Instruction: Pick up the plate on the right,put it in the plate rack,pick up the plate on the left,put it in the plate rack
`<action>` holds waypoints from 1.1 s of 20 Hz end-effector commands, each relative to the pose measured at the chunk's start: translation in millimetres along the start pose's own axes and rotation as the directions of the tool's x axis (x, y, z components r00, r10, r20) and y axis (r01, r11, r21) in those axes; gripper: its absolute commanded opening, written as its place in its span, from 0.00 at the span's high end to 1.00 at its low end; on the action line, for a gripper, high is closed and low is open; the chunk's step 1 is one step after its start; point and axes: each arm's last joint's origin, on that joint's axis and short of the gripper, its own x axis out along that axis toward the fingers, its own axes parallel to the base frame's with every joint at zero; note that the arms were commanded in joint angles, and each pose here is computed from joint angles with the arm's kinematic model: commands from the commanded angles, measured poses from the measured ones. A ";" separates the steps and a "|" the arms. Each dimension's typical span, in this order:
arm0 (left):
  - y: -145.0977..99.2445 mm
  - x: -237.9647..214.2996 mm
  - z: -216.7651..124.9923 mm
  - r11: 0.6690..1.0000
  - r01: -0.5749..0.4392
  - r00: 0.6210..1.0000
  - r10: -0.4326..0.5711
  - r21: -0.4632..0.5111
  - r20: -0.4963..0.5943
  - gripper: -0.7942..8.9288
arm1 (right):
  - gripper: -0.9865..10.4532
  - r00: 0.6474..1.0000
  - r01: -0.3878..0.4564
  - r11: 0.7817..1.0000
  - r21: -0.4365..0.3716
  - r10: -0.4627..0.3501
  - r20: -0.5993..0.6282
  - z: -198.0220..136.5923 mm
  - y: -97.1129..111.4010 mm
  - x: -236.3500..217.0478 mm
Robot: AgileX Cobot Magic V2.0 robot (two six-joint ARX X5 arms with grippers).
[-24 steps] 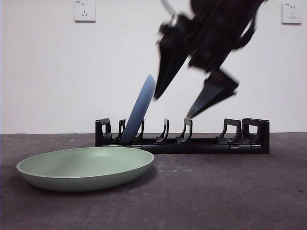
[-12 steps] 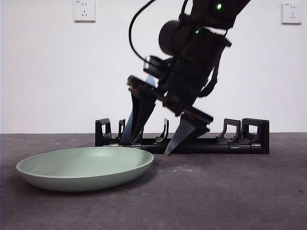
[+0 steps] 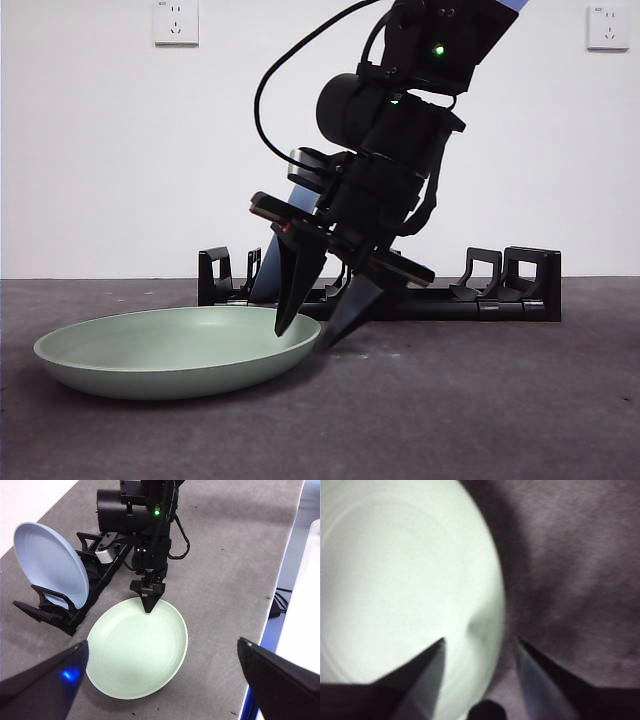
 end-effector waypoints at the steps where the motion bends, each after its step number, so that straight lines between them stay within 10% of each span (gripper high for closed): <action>1: 0.6 3.5 0.6 1.000 0.002 1.000 -0.002 0.021 -0.011 0.40 | 0.90 1.000 0.001 1.000 0.004 0.000 -0.029 -5.2 1.6 9.6; 15: -5.9 34.2 9.8 0.974 0.135 0.986 -0.112 0.184 -0.126 0.40 | 0.93 0.999 -0.038 0.999 0.003 0.038 0.005 -4.2 13.7 -29.0; 22: -25.1 72.5 21.6 0.892 0.226 0.953 -0.119 0.390 -0.280 0.40 | 0.93 0.990 -0.038 0.998 -0.042 0.043 0.137 -12.3 24.0 -124.6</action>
